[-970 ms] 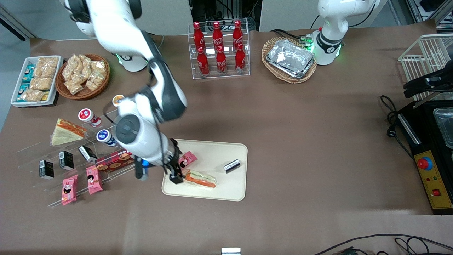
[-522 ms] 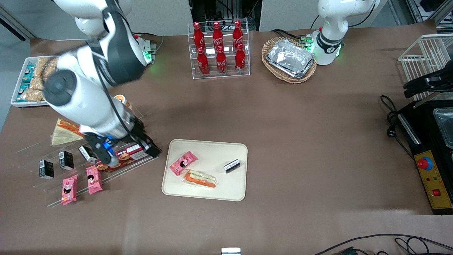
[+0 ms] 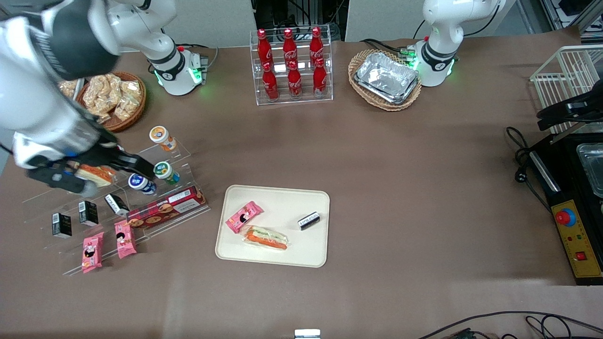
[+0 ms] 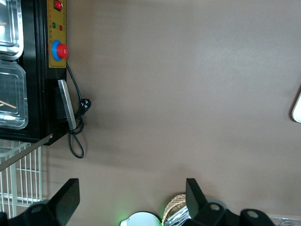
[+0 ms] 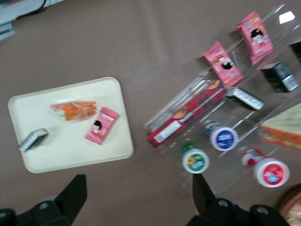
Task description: Place sandwich on tray
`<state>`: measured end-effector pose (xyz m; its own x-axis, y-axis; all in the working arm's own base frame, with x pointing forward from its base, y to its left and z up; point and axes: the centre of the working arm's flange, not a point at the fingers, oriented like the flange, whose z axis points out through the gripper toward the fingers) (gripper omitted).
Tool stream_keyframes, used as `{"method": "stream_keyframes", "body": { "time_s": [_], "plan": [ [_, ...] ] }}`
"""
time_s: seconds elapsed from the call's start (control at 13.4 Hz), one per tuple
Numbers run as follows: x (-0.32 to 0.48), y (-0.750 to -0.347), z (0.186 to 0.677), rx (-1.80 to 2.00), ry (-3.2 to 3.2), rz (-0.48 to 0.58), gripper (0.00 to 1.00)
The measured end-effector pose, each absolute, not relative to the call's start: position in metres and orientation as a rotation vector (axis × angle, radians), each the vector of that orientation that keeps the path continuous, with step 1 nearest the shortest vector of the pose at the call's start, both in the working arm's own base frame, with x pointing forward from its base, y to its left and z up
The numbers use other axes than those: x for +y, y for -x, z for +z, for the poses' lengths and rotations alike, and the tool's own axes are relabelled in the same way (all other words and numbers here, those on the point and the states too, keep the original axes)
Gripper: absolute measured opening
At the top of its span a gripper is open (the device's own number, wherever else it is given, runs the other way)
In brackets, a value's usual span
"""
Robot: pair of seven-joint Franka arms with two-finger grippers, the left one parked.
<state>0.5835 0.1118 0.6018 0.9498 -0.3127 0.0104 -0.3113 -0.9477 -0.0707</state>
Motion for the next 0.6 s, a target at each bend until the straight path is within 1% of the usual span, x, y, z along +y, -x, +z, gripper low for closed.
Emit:
{"method": "stream_keyframes", "body": {
  "time_s": [0.22,0.37,0.6],
  "plan": [
    [0.068,-0.566,0.616,0.318,3.067,-0.065,1.00],
    [0.033,-0.565,0.619,0.196,3.083,-0.079,1.00],
    [-0.015,-0.566,0.617,0.185,3.119,-0.089,1.00]
  ]
}}
